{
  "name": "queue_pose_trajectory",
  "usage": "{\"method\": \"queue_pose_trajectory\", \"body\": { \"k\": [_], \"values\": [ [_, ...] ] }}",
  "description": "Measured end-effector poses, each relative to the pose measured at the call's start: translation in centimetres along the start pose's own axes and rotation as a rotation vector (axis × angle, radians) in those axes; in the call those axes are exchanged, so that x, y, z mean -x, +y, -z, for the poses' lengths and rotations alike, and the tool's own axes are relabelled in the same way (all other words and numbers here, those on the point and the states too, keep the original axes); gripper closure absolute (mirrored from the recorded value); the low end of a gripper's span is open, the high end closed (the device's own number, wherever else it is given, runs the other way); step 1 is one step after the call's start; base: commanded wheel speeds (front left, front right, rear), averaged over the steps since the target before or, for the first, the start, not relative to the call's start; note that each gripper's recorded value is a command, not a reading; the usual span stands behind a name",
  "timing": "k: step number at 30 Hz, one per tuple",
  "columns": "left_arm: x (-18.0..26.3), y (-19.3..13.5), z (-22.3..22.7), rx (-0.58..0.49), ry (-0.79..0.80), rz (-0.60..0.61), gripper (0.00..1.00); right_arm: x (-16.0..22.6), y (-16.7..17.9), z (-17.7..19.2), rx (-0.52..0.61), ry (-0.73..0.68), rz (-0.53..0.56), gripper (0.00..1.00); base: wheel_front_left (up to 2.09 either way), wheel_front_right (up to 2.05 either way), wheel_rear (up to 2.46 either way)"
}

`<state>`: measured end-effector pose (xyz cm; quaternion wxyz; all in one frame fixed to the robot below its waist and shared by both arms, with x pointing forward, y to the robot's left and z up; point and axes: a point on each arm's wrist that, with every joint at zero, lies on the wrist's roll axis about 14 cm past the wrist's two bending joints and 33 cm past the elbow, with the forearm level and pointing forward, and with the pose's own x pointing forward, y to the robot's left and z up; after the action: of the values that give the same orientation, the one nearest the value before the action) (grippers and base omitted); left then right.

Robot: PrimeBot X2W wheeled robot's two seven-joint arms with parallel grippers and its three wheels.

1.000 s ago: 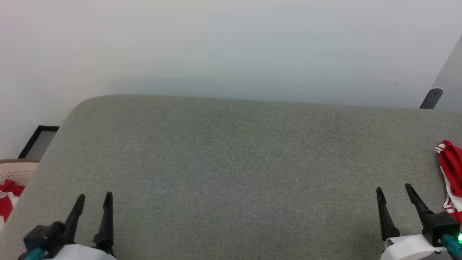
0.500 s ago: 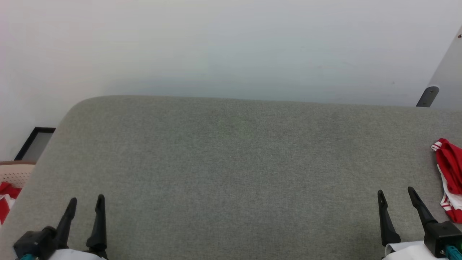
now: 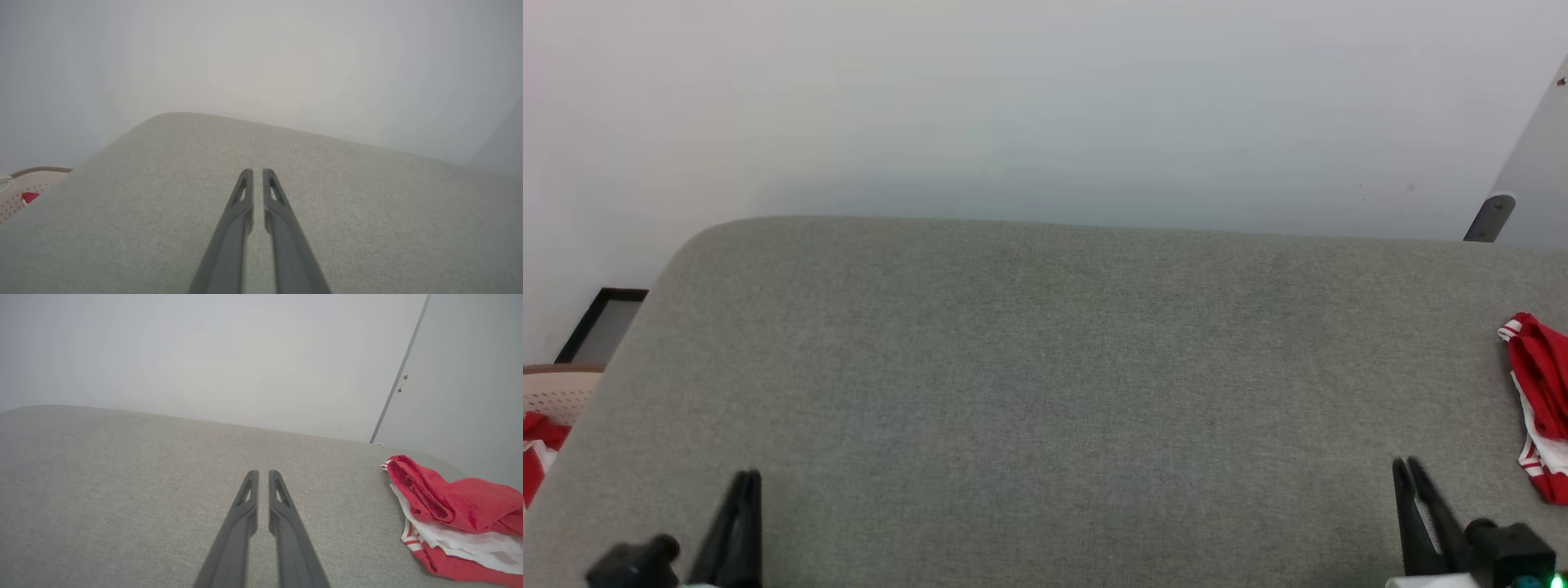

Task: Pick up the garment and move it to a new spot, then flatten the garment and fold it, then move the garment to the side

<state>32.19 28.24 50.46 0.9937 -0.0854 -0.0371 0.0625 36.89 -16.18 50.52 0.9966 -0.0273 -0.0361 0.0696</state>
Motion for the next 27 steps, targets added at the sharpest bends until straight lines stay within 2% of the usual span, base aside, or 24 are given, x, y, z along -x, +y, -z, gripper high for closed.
{"method": "queue_pose_trajectory", "body": {
  "k": [5,27],
  "values": [
    [0.8,-0.4,2.2,0.06,0.064,-0.019,1.0,0.7,-0.1,1.9,-0.048,0.069,0.016,1.0,0.0,0.0,0.0],
    [-0.6,-1.3,2.6,0.422,0.087,-0.075,1.0,0.4,-1.7,2.1,-0.479,0.078,0.126,1.0,0.0,0.0,0.0]
  ]
}}
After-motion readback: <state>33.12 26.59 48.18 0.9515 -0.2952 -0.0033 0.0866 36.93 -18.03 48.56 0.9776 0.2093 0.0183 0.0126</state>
